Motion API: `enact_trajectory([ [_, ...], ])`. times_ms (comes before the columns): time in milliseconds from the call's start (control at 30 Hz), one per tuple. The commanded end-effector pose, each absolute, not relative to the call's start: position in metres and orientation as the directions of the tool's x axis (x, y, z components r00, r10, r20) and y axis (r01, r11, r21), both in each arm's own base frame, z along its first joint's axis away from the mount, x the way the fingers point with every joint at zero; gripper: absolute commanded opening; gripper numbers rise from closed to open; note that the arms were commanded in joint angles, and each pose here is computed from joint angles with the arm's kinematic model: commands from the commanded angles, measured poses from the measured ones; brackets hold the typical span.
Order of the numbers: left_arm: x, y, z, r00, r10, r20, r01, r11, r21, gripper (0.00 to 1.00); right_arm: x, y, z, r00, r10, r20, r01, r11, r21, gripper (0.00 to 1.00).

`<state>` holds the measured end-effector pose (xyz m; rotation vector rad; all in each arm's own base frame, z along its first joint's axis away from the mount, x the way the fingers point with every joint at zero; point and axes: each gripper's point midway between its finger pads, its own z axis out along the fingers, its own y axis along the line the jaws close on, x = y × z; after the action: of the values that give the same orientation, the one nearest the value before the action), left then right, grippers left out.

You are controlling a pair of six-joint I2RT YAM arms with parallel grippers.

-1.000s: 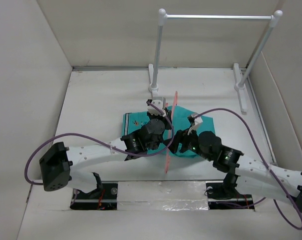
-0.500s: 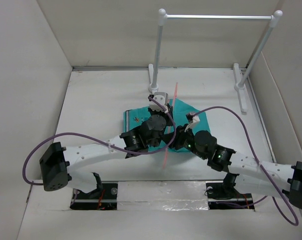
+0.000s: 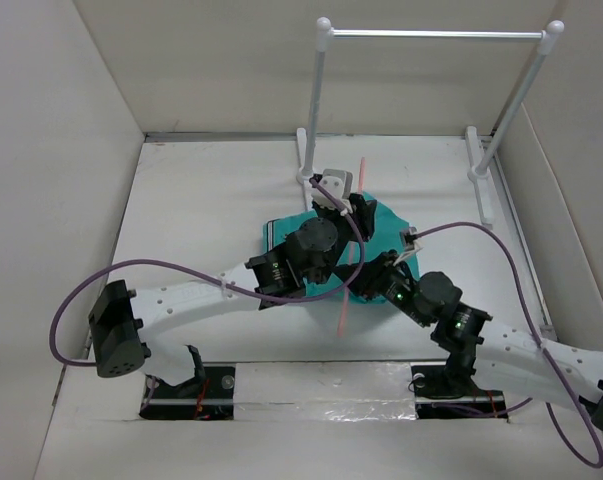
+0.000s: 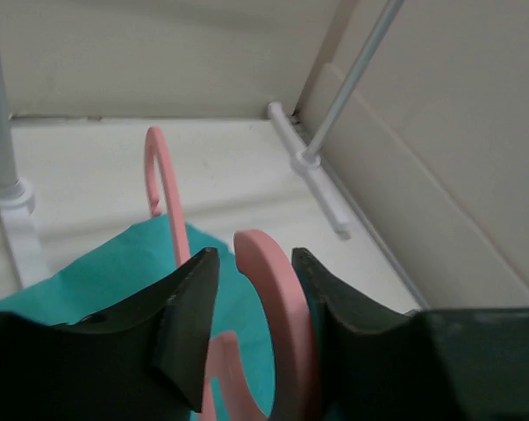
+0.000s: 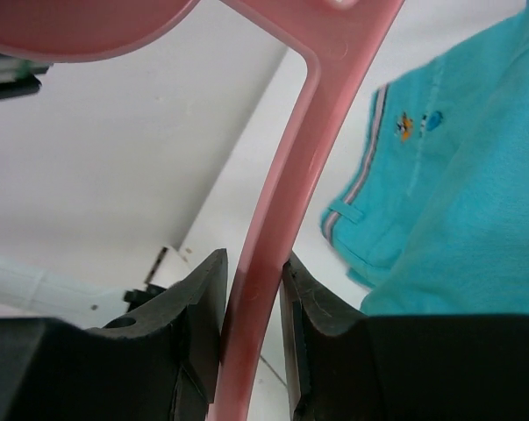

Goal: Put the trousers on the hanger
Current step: Place the hanger at the clothesline.

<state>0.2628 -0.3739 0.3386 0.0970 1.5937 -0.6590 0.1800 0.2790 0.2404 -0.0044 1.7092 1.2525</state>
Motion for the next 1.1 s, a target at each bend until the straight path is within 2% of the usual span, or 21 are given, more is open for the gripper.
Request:
enact_trajectory([
  [0, 0.254, -0.377, 0.422, -0.080, -0.510, -0.857, 0.538, 0.702, -0.467, 0.40, 0.164, 0.274, 0.310, -0.467, 0.594, -0.655, -0.632, 0.294, 0.717, 0.00],
  [267, 0.245, -0.373, 0.456, -0.022, -0.506, -0.862, 0.603, 0.681, -0.414, 0.71, 0.172, 0.247, 0.342, -0.413, 0.662, -0.626, -0.651, 0.267, 0.711, 0.00],
  [367, 0.243, -0.356, 0.474, 0.014, -0.520, -0.854, 0.593, 0.692, -0.411, 0.77, 0.180, 0.237, 0.353, -0.386, 0.661, -0.643, -0.669, 0.280, 0.689, 0.00],
  [533, 0.236, -0.308, 0.499, 0.065, -0.582, -0.811, 0.585, 0.680, -0.441, 0.79, 0.202, 0.216, 0.360, -0.318, 0.664, -0.676, -0.660, 0.357, 0.661, 0.00],
  [767, 0.231, -0.266, 0.514, 0.103, -0.611, -0.785, 0.579, 0.679, -0.452, 0.78, 0.218, 0.212, 0.362, -0.309, 0.647, -0.698, -0.674, 0.368, 0.640, 0.00],
  [900, 0.229, -0.257, 0.480, 0.066, -0.588, -0.806, 0.548, 0.696, -0.463, 0.74, 0.237, 0.194, 0.384, -0.245, 0.676, -0.695, -0.674, 0.397, 0.623, 0.00],
  [1067, 0.240, -0.247, 0.421, -0.006, -0.587, -0.810, 0.481, 0.708, -0.517, 0.72, 0.251, 0.190, 0.416, -0.228, 0.717, -0.659, -0.709, 0.342, 0.617, 0.00],
])
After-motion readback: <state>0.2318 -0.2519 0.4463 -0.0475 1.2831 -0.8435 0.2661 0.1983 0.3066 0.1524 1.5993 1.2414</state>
